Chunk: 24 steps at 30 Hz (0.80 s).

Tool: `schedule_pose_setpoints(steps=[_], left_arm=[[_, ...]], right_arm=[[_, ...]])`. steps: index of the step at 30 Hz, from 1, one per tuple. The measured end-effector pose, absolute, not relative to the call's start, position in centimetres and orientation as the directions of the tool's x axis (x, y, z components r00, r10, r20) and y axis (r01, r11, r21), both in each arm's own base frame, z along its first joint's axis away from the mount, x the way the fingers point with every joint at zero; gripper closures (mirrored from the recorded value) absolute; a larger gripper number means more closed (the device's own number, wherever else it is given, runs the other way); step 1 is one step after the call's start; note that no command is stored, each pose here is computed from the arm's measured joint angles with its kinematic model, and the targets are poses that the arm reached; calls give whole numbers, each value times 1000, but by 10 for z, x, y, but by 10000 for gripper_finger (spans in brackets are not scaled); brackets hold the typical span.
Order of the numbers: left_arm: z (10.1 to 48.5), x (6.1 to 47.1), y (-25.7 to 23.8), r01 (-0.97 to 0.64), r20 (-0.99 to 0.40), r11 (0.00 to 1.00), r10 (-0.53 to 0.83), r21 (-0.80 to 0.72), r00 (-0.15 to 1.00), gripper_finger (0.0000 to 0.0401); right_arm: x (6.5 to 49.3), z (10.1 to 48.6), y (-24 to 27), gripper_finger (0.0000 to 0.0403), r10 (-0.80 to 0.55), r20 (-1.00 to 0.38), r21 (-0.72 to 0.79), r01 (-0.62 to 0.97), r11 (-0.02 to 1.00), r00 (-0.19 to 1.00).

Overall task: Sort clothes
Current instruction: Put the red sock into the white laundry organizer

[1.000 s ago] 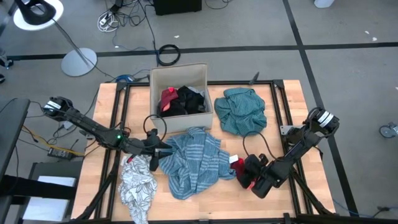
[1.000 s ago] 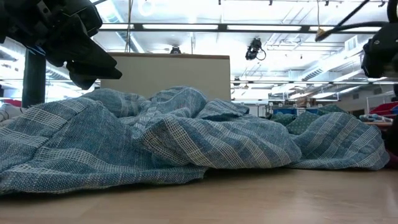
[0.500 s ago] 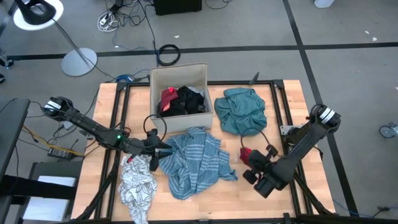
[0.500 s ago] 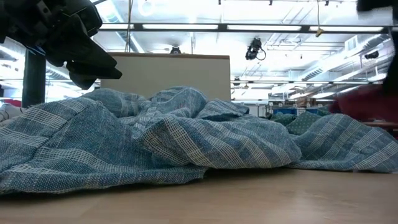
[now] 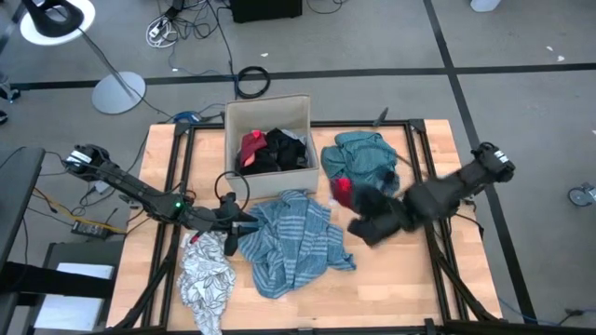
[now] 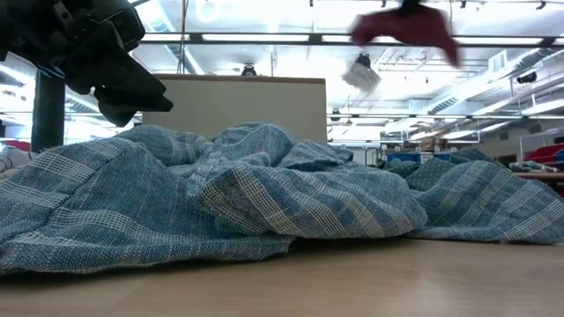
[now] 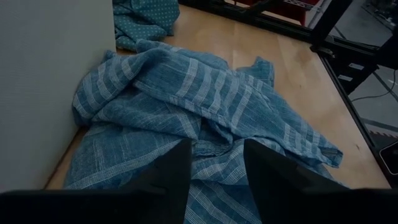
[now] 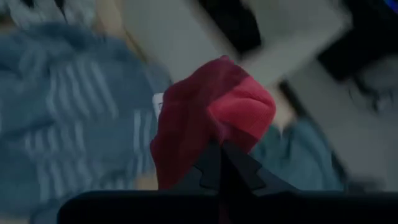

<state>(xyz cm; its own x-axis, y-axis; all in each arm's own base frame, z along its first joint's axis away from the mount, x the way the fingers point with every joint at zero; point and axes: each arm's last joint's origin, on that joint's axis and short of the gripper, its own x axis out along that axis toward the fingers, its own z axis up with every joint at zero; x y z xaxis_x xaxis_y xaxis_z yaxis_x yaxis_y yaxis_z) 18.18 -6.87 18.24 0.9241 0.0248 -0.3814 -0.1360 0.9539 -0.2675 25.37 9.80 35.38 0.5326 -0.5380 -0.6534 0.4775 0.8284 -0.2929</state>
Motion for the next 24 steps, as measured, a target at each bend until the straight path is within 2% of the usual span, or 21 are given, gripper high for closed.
schedule_pose_setpoints(steps=[7, 11, 15, 18, 24], left_arm=[[182, 182, -69, -136, -381, 954, 25, -267, 924, 249], [182, 182, -69, -136, -382, 955, 25, -265, 924, 249], [181, 181, -68, -138, -393, 956, 27, -258, 919, 249], [181, 181, -68, -134, -391, 959, 27, -249, 920, 249], [181, 181, -68, -133, -392, 961, 30, -241, 920, 249]], right_arm=[[313, 397, 31, 402, -443, -452, -255, 364, 896, 774], [340, 402, -16, 402, -421, -332, -218, 365, 905, 844], [368, 386, -57, 401, -436, -280, -205, 390, 898, 855], [389, 362, -85, 401, -462, -290, -199, 419, 886, 838], [412, 303, -133, 396, -524, -415, -183, 496, 849, 744]])
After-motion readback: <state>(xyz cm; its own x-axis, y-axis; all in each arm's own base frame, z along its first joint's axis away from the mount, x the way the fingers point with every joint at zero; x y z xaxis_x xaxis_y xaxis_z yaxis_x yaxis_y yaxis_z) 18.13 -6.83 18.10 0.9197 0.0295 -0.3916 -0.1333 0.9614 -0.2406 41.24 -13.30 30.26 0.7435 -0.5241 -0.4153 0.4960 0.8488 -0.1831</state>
